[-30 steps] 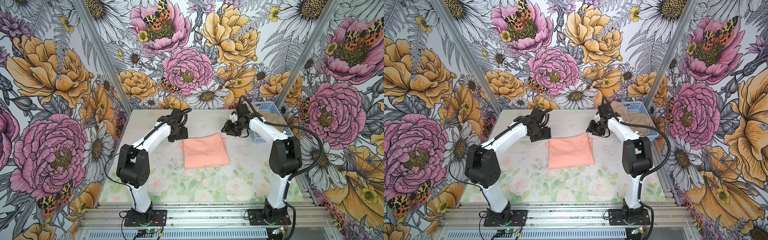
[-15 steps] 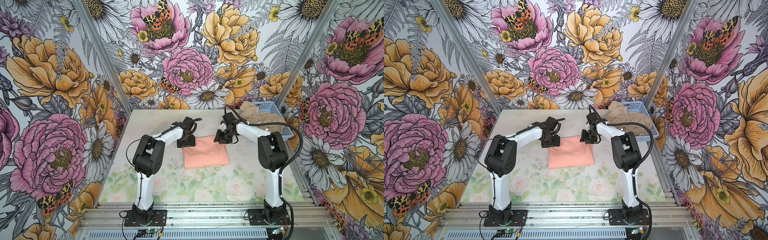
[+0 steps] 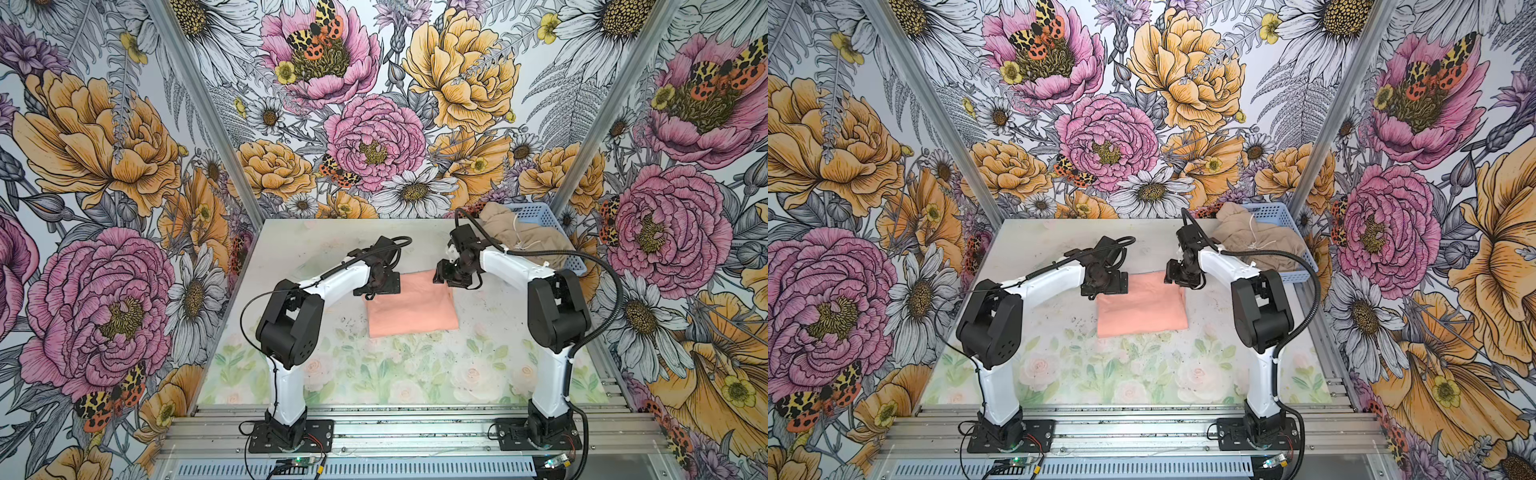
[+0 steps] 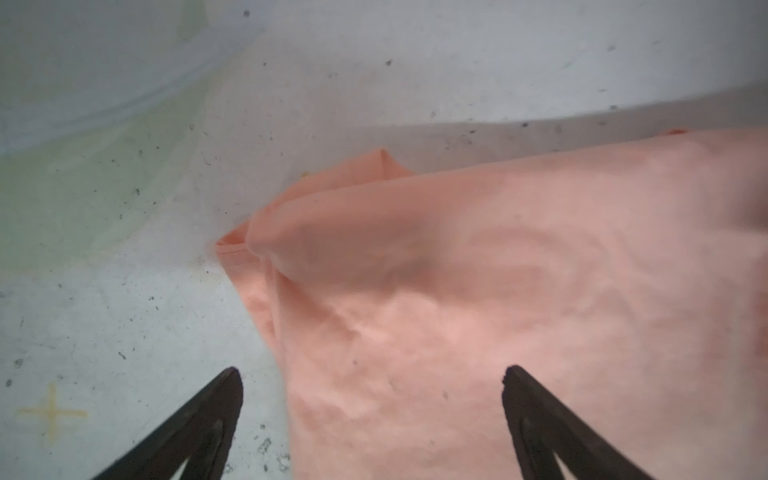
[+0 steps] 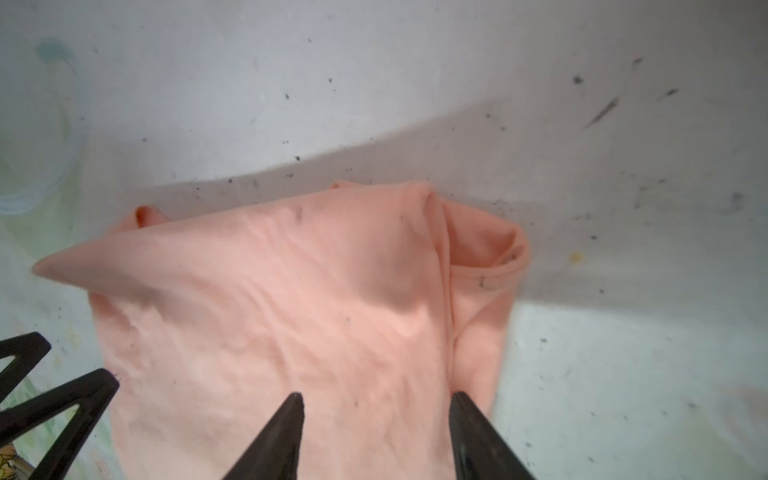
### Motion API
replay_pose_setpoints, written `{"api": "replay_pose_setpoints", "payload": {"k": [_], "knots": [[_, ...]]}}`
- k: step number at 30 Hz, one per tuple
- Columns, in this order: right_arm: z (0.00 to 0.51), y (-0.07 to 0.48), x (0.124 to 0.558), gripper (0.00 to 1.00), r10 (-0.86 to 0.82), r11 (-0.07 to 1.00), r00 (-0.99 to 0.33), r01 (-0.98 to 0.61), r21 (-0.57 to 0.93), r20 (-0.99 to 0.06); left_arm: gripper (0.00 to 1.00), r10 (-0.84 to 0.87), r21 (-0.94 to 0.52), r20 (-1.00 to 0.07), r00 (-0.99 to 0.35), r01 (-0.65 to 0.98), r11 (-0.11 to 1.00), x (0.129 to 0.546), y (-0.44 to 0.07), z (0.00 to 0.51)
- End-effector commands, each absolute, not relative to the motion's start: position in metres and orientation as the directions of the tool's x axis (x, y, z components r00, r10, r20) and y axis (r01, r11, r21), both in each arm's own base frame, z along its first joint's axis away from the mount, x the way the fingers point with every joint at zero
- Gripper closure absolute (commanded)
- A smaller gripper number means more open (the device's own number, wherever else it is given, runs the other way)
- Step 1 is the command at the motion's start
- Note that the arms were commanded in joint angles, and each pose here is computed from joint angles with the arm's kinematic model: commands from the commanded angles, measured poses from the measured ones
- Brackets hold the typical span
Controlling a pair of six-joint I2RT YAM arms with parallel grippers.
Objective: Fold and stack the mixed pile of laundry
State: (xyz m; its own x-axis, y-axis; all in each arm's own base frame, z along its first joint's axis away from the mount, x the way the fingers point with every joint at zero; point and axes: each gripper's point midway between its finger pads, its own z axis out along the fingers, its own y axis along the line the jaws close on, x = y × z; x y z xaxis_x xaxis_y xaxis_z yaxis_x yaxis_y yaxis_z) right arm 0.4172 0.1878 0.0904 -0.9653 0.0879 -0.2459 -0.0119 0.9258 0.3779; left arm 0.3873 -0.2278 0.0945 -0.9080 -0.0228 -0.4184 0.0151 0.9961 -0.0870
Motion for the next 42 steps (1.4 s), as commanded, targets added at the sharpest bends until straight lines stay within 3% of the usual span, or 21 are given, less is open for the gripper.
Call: {"api": "replay_pose_setpoints", "payload": {"k": [1,10,18,30,42], "knots": [[0.126,0.173,0.413,0.37,0.107,0.934,-0.934,-0.023,0.357,-0.341,0.01,-0.054,-0.085,-0.475,-0.878,-0.016,0.996,0.379,-0.244,0.107],[0.128,0.140,0.378,0.34,0.137,0.948,-0.926,0.019,0.319,-0.351,0.01,-0.073,-0.112,-0.428,-0.901,-0.027,0.993,0.354,-0.313,0.071],[0.130,0.134,0.363,0.33,0.141,0.948,-0.925,0.023,0.318,-0.353,0.01,-0.082,-0.090,-0.354,-0.932,-0.053,0.995,0.350,-0.314,0.028],[0.155,0.137,0.361,0.33,0.155,0.935,-0.907,0.006,0.356,-0.392,0.02,-0.087,0.056,-0.163,-0.983,-0.097,0.994,0.321,-0.193,-0.017],[0.168,0.141,0.359,0.33,0.154,0.925,-0.903,-0.010,0.379,-0.401,0.05,-0.113,0.234,-0.133,-0.985,-0.142,0.962,0.345,-0.052,0.007]]}}
